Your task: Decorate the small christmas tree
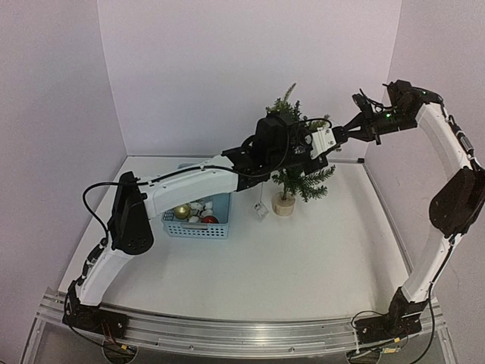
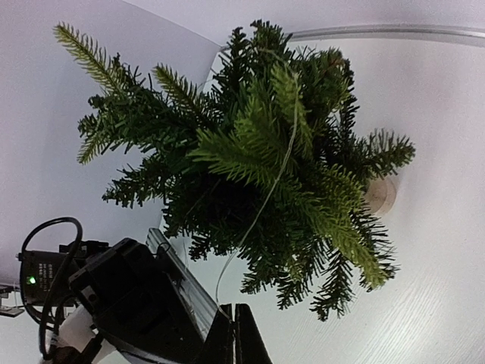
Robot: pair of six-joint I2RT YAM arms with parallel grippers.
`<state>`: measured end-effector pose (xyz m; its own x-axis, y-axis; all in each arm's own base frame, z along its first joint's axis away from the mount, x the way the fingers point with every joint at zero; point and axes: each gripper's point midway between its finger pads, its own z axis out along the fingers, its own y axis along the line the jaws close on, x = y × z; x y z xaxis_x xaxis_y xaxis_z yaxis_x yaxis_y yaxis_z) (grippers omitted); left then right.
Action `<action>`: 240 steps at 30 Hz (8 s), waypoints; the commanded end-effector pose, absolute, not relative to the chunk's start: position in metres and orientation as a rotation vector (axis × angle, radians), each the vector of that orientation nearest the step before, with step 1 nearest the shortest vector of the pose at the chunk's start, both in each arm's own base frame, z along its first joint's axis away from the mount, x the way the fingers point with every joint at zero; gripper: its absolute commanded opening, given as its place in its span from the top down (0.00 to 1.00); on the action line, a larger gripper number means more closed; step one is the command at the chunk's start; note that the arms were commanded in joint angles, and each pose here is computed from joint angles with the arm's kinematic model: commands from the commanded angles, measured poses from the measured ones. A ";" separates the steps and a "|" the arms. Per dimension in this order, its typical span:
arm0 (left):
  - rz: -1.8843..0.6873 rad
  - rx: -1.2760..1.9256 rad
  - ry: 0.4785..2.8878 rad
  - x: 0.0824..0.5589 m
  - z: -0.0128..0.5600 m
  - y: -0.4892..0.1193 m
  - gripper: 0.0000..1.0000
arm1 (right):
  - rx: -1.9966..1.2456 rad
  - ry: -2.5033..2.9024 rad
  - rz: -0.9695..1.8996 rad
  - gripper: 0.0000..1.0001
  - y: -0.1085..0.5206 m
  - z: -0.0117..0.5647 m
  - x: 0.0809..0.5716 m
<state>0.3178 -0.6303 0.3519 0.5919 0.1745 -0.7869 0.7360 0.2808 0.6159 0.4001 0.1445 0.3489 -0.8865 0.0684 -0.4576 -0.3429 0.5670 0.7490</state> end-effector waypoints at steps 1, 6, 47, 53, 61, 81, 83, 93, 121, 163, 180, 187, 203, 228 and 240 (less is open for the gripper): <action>-0.678 1.347 0.994 0.256 0.406 -0.601 1.00 | -0.200 2.320 1.238 1.00 0.142 0.356 0.407; -0.782 1.403 1.159 0.242 0.394 -0.588 1.00 | -0.164 2.354 1.221 1.00 0.139 0.339 0.415; -0.479 1.409 1.210 0.302 0.390 -0.528 1.00 | -0.353 2.279 1.446 1.00 0.167 0.318 0.376; -0.412 1.395 1.303 0.320 0.382 -0.495 1.00 | -0.353 2.288 1.430 1.00 0.172 0.314 0.386; -0.338 1.406 1.341 0.335 0.362 -0.476 1.00 | -0.406 2.324 1.416 1.00 0.199 0.301 0.390; -0.358 1.636 0.946 0.292 0.348 -0.540 0.55 | -0.389 2.334 1.381 1.00 0.210 0.294 0.395; -0.354 1.657 0.932 0.290 0.340 -0.544 0.56 | -0.390 2.332 1.382 1.00 0.210 0.294 0.395; -0.275 1.609 0.935 0.315 0.329 -0.561 0.68 | -0.400 2.322 1.392 1.00 0.211 0.297 0.394; -0.321 1.569 1.414 0.352 0.271 -0.480 1.00 | -0.339 2.328 1.314 0.70 0.204 0.305 0.408; -0.482 1.465 1.406 0.399 0.237 -0.505 0.84 | -0.243 2.250 1.231 0.41 0.171 0.344 0.379; -0.463 1.551 1.424 0.363 0.285 -0.464 0.14 | 0.015 2.309 0.974 0.45 0.134 0.326 0.413; -0.508 1.632 1.416 0.337 0.298 -0.451 0.10 | 0.275 2.375 0.845 0.48 0.111 0.282 0.449; -0.478 1.591 1.549 0.346 0.305 -0.396 0.31 | 0.414 2.453 1.129 0.54 0.155 0.145 0.523; -0.555 1.075 1.830 0.493 0.179 -0.430 0.46 | 0.404 2.484 1.381 0.57 0.246 0.064 0.509; -0.634 1.035 1.774 0.504 0.176 -0.466 0.49 | 0.490 2.407 1.385 0.61 0.270 0.070 0.482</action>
<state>0.4886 -0.4571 0.1538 -0.2203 0.4376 -0.8718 0.8697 0.4929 0.0276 0.4856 0.2556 0.0349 -0.9137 0.4012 -0.0638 0.1681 0.5163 0.8397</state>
